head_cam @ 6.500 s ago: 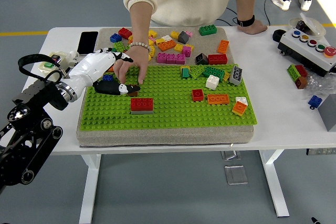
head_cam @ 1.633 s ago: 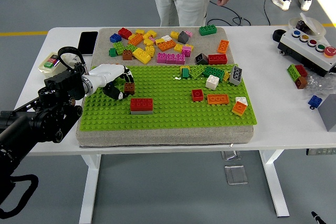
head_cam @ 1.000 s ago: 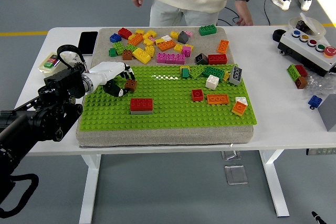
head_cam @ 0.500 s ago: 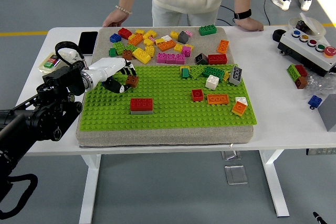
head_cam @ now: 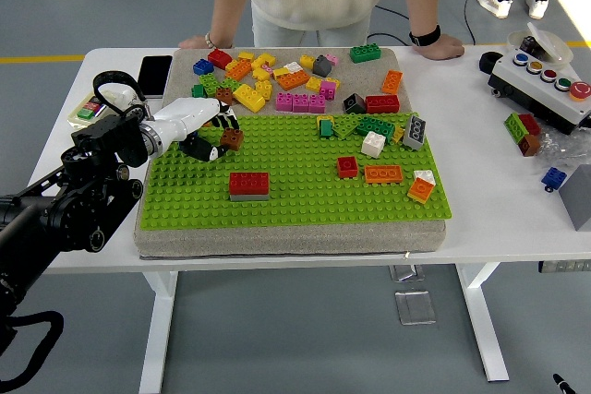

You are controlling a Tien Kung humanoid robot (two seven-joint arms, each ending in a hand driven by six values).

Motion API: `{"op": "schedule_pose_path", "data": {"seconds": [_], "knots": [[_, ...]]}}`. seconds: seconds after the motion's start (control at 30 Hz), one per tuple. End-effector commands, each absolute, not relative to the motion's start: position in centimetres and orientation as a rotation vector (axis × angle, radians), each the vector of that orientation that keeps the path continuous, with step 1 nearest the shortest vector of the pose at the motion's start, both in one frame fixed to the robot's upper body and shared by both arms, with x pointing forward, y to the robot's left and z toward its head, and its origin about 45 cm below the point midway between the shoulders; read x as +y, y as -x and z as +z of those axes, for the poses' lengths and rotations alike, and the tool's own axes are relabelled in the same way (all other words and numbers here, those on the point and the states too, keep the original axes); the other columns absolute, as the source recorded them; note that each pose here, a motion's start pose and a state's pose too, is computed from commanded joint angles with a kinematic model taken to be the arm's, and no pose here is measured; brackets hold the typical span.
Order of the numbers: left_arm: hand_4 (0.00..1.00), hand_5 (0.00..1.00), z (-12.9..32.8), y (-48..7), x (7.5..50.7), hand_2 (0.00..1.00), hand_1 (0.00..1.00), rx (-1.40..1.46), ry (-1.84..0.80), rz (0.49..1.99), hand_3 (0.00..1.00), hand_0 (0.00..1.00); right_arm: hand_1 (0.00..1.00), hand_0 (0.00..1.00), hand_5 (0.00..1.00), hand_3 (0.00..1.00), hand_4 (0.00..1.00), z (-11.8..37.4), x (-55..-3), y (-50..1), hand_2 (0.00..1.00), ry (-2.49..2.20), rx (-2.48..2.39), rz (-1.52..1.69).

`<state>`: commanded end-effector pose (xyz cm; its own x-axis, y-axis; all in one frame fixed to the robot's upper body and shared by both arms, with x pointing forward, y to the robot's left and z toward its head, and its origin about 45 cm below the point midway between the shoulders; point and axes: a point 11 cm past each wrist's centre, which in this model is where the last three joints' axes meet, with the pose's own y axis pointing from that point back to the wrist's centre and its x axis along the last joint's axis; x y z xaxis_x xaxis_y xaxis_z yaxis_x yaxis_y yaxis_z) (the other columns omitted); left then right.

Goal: Pick up the brick,pile it on top of brick,press brick,pick up the brick,pile it on top of brick,press brick

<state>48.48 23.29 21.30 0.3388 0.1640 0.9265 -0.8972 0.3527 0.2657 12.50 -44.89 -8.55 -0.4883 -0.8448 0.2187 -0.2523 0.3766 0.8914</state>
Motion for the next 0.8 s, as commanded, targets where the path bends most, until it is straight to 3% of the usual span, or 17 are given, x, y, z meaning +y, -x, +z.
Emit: {"op": "schedule_pose_path", "data": {"seconds": [0.8], "knots": [[0.432, 0.002, 23.3, -45.6, 22.8, 0.595, 0.63, -1.024, -0.9, 0.871, 0.543, 0.673, 0.676, 0.753, 0.644, 0.736, 0.998, -8.5, -45.6, -11.7, 0.725, -0.928, -1.961, -1.087]]}}
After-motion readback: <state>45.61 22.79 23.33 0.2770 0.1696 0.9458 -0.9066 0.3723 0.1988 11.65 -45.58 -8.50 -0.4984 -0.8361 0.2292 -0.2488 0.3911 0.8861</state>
